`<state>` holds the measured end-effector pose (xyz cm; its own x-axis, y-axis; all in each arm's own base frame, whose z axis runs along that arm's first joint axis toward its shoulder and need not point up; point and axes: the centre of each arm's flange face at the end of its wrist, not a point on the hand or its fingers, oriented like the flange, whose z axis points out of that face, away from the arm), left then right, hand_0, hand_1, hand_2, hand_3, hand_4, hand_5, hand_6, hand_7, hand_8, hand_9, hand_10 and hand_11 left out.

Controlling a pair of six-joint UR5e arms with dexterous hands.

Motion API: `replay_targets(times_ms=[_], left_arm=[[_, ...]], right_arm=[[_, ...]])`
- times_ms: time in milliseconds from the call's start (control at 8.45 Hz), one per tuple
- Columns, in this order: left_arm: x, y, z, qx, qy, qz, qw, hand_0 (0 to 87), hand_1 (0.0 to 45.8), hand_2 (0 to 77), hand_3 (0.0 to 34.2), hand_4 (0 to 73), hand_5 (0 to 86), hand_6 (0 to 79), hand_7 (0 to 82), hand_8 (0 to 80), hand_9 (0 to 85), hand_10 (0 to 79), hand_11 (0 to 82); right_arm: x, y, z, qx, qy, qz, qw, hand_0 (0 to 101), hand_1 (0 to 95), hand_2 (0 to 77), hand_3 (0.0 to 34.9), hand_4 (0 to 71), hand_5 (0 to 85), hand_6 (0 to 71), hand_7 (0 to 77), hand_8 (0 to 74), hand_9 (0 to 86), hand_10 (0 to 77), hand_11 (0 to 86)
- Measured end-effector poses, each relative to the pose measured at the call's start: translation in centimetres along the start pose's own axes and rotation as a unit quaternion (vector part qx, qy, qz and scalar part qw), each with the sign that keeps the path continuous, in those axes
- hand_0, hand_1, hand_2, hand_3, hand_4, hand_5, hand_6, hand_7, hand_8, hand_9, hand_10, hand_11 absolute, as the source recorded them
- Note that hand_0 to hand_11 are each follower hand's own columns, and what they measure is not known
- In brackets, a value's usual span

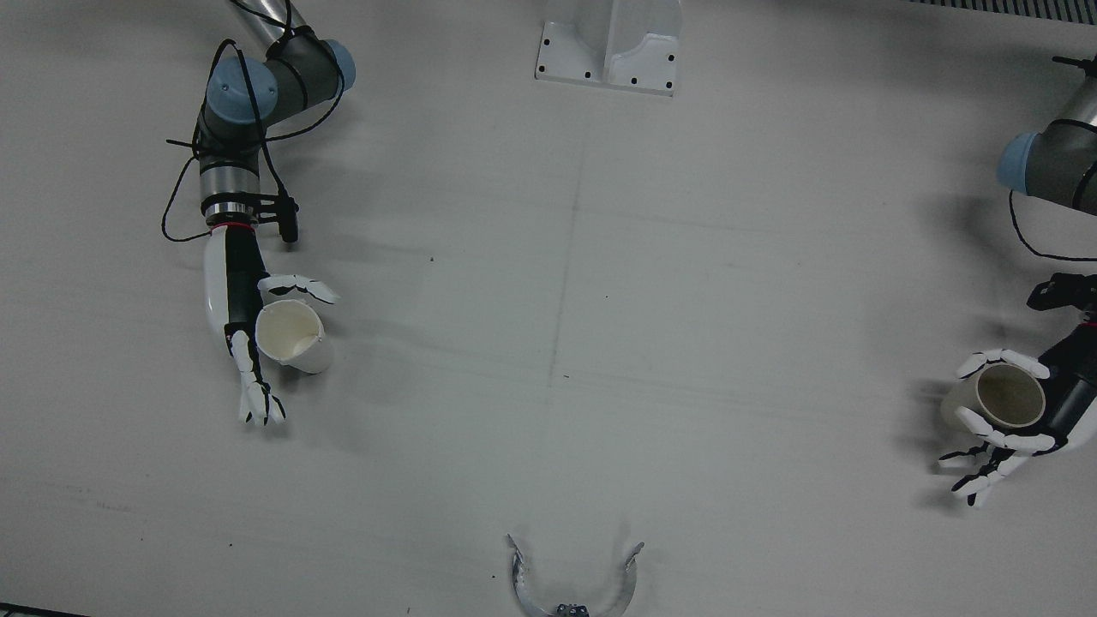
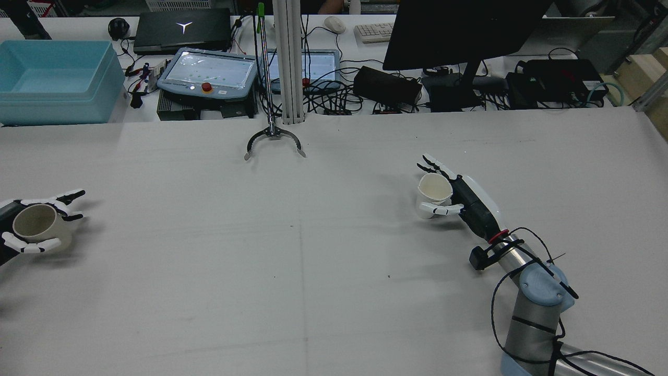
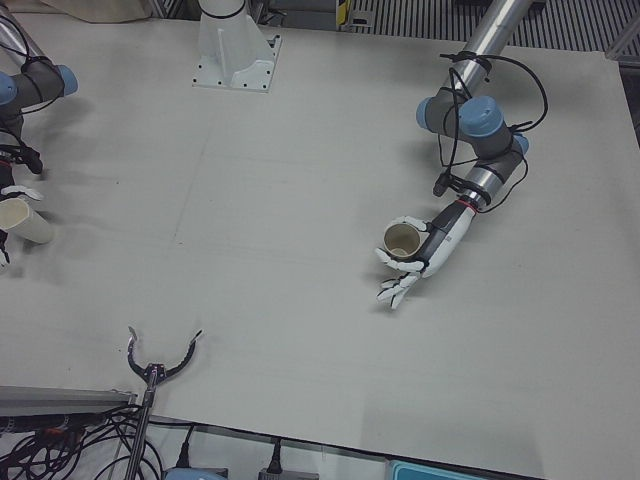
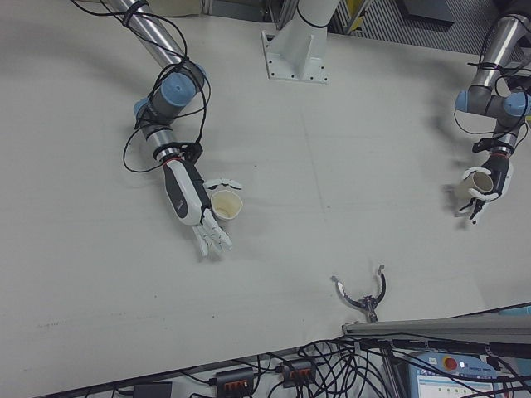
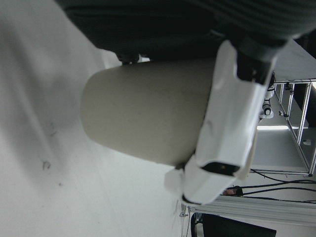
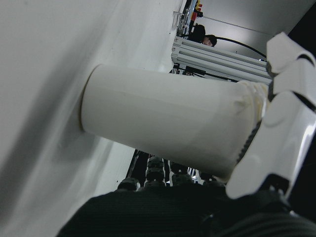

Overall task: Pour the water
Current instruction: 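Lift both cups and bring them toward each other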

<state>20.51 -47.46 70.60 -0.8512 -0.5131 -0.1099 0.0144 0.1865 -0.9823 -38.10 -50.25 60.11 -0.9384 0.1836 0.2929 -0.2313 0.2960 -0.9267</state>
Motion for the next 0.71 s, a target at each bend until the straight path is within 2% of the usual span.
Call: replay_targets(times_ms=[118,237,355,473,592,710], left_arm=[[0.03,0.0,-0.01,0.0,0.0,0.0,1.0,80.4,20.7,40.4,0.0,60.5,26.2,13.6,10.9,4.9,0.5,12.0,21.3],[0.04,0.03,0.01,-0.001,0.001,0.0,1.0,80.3,20.7,40.4,0.0,60.5,26.2,12.5,10.9,4.9,0.5,12.0,21.3],[0.06,0.06,0.04,-0.001,0.001,0.0,1.0,80.2,20.7,40.4,0.0,60.5,26.2,12.5,10.9,4.9,0.5,12.0,21.3],[0.05,0.08,0.07,-0.001,0.001,0.0,1.0,80.1,20.7,40.4,0.0,60.5,26.2,12.5,10.9,4.9,0.5,12.0,21.3],[0.04,0.07,0.07,-0.001,0.001,0.0,1.0,80.0,20.7,40.4,0.0,60.5,26.2,12.5,10.9,4.9,0.5,12.0,21.3],[0.01,0.05,0.07,-0.001,0.0,0.0,1.0,80.0,20.7,40.4,0.0,60.5,26.2,12.5,10.9,4.9,0.5,12.0,21.3]], right_arm=[[0.01,0.05,0.01,0.0,0.0,0.001,1.0,46,14.2,22.4,0.1,2.2,7.1,18.0,10.4,8.2,8.7,0.5,1.1],[0.03,0.07,0.01,0.0,0.0,0.001,1.0,48,19.1,25.1,7.2,0.0,8.7,26.2,26.2,9.8,8.7,0.5,1.1],[0.03,0.08,0.01,-0.001,0.0,0.002,1.0,48,19.1,25.1,7.2,0.0,8.7,26.2,26.2,9.8,8.7,0.5,1.1],[0.03,0.09,0.02,-0.001,0.0,0.002,1.0,48,14.2,29.5,2.8,16.4,9.8,30.5,34.9,8.2,7.1,0.0,1.1],[0.03,0.1,0.02,-0.001,0.0,0.003,1.0,48,18.5,30.5,0.0,4.9,9.3,39.3,42.5,13.6,13.6,0.5,1.1],[0.03,0.08,0.01,-0.001,0.0,0.003,1.0,48,16.9,28.9,2.7,0.0,12.0,48.0,54.5,17.5,19.1,0.5,1.1]])
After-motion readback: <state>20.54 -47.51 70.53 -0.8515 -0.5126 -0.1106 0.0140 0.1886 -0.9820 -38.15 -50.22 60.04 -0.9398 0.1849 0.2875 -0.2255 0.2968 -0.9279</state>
